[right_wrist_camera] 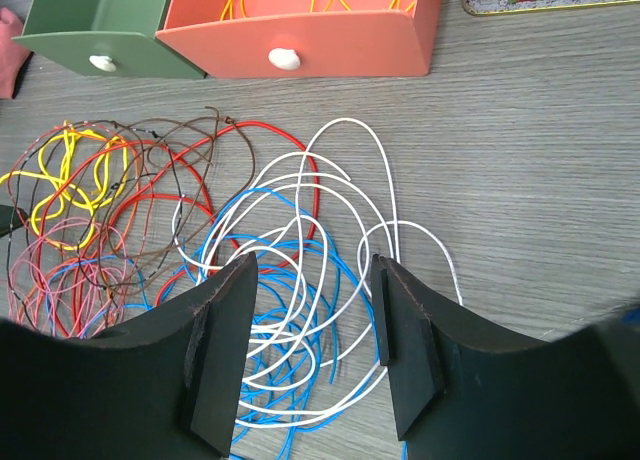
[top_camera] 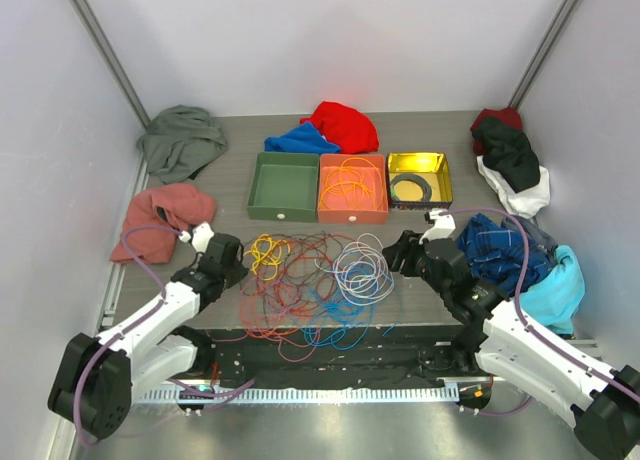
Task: Untangle the cables
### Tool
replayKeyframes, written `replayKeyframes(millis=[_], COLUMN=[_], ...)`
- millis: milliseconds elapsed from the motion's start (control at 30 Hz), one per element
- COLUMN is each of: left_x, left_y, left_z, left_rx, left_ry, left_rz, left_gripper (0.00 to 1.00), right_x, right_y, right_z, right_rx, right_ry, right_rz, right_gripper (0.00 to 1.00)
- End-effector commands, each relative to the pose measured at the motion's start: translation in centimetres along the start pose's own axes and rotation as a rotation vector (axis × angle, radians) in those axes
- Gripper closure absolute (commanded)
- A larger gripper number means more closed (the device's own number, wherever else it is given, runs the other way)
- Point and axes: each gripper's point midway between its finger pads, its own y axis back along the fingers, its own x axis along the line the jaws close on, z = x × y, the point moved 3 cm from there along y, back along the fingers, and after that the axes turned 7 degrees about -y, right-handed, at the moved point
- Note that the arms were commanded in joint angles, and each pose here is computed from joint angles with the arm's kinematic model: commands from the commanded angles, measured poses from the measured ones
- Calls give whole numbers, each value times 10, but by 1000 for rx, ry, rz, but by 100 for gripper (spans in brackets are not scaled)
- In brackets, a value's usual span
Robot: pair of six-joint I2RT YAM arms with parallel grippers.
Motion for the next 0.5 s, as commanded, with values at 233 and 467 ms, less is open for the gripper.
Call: replayKeyframes(millis=[233, 467], left_x=[-38, -71], left_y=[48, 119], left_z=[82, 127], left_rx=[-261, -351], left_ry=[0, -27], left_rz=[-121, -326], left_gripper=[100, 100], right_x=[10, 17], right_y=[1, 1], right_z=[12, 16], right_rx=[-37, -45], right_ry=[7, -14], right_rz=[34, 59], right_gripper=[43, 43])
